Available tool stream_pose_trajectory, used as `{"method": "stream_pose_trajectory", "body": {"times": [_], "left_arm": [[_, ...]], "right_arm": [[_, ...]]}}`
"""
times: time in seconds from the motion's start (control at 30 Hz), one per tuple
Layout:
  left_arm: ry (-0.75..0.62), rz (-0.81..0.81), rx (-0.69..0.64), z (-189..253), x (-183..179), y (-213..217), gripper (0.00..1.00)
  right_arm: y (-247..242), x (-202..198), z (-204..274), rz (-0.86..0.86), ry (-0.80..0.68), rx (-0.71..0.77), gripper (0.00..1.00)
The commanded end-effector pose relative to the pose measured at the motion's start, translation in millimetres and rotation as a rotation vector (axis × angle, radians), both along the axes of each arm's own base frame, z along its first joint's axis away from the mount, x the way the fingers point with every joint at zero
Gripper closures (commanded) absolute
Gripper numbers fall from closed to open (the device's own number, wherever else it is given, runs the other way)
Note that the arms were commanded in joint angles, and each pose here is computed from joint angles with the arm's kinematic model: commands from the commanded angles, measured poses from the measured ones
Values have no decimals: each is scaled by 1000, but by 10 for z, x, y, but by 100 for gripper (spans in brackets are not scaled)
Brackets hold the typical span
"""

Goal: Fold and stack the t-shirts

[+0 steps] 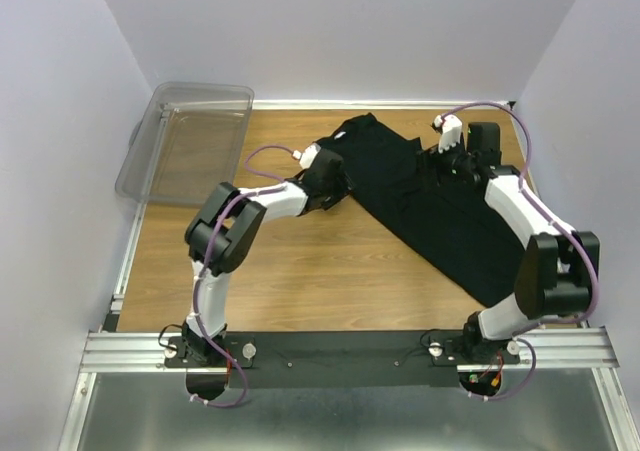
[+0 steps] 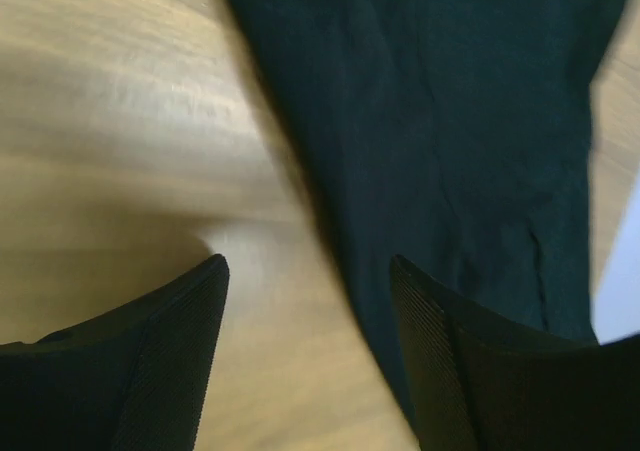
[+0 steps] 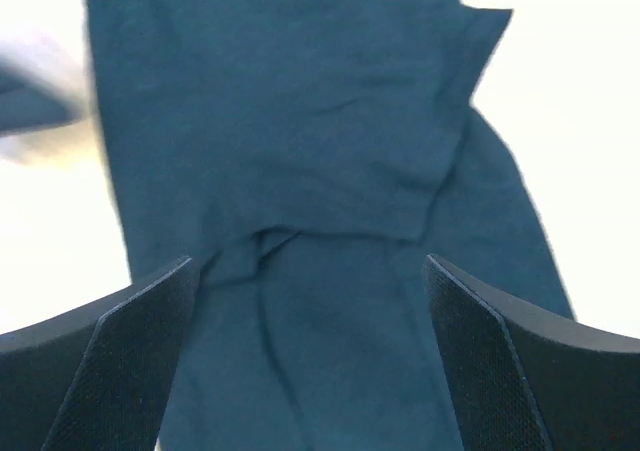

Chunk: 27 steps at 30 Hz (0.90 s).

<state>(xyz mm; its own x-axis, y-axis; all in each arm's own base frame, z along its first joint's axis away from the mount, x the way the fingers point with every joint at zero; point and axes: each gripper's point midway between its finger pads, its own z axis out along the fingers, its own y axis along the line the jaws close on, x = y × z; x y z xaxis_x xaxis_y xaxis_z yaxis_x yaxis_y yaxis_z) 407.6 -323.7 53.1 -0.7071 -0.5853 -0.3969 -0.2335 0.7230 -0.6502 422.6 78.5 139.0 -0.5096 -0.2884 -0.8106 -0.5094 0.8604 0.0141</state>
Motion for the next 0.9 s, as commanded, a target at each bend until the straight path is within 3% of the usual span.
{"method": "stream_pose_trajectory", "body": {"times": [0.0, 0.03, 0.13, 0.17, 0.27, 0.57, 0.63, 0.73, 0.77, 0.8, 0.83, 0.87], "left_arm": [[81, 54, 73, -287, 194, -15, 29], [81, 56, 73, -297, 249, -42, 31], [89, 59, 100, -343, 374, -48, 59], [83, 40, 121, -363, 399, -17, 73], [79, 26, 165, -397, 428, 118, 81], [40, 15, 290, -352, 662, 1085, 84], [19, -60, 310, -282, 764, 1171, 84], [25, -149, 292, -235, 835, 1350, 78], [6, -173, 280, -173, 849, 1364, 73], [-36, -199, 256, 6, 857, 1356, 71], [-79, -228, 273, 65, 839, 1372, 66], [-151, -237, 263, 370, 823, 1346, 61]], "right_arm": [[91, -224, 207, 56, -44, 46, 0], [99, -252, 251, 57, -53, 52, 0], [96, -360, 376, 54, -80, 64, 0], [88, -397, 426, 50, -95, 60, 0], [73, -446, 510, 48, -121, 56, 0], [125, -513, 688, 66, -157, 92, 0], [160, -540, 645, 94, -143, 97, 0], [263, -666, 509, 203, -88, 92, 0], [332, -727, 502, 317, -112, 68, 0], [361, -854, 364, 367, -55, 65, 0], [416, -941, 317, 500, -99, 27, 0], [443, -1196, 144, 592, -21, 28, 0]]}}
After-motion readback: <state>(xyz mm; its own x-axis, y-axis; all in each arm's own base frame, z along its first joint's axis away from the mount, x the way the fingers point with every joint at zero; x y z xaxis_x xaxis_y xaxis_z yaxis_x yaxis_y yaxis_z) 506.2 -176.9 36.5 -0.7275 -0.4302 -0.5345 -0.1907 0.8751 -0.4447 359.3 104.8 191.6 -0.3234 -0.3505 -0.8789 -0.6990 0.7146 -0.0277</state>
